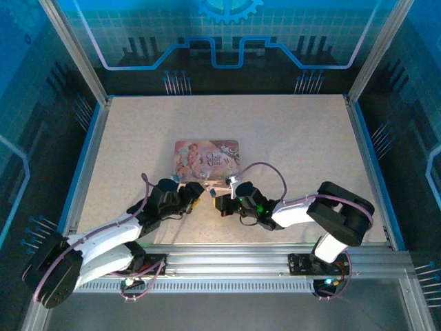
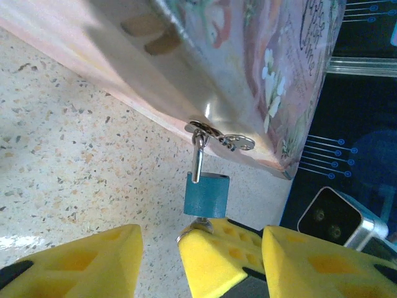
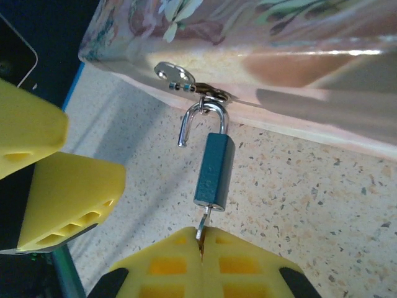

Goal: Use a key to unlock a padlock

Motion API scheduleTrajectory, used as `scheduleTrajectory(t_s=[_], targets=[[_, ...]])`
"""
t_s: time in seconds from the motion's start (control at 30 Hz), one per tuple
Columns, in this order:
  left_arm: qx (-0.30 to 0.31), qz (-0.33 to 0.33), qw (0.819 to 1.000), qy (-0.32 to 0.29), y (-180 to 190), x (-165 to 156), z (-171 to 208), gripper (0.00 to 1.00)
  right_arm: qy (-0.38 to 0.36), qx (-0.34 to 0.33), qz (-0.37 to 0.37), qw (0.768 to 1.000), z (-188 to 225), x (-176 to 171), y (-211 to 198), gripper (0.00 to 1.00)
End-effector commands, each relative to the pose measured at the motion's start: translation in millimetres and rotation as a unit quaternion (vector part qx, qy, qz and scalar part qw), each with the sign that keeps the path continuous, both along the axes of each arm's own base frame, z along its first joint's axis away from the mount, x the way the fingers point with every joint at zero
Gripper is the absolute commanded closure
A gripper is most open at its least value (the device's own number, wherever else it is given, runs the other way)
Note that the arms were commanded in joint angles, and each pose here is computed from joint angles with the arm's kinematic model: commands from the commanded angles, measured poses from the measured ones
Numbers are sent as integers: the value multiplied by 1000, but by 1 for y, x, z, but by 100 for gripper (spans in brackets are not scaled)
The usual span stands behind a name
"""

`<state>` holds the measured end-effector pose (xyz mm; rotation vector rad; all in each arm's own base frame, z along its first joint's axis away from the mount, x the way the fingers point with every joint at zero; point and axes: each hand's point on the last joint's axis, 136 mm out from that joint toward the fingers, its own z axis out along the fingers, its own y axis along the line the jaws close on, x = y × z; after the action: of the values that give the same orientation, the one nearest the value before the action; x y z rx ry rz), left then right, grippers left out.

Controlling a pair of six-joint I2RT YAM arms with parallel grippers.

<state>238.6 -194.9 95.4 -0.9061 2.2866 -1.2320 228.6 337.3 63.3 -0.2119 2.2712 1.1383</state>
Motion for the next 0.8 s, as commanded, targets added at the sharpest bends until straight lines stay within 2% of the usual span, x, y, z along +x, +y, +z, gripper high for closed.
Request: scheduleTrajectory(t_s=[0.0,0.4,0.63,0.77], targets=[[27,-1,999,-17,6,4,11,43,37,34,-12,999,-4,2,-3,94],[28,-5,1000,-12,21,6,12,37,41,10,-22,999,-13,4,-14,79],[42,0,999,-15,43,9,16,28,21,-11,-21,999,-7,5,-22,74],[71,0,997,-25,61,17,24,19,-7,-14,-9,1000,7,9,-24,67]])
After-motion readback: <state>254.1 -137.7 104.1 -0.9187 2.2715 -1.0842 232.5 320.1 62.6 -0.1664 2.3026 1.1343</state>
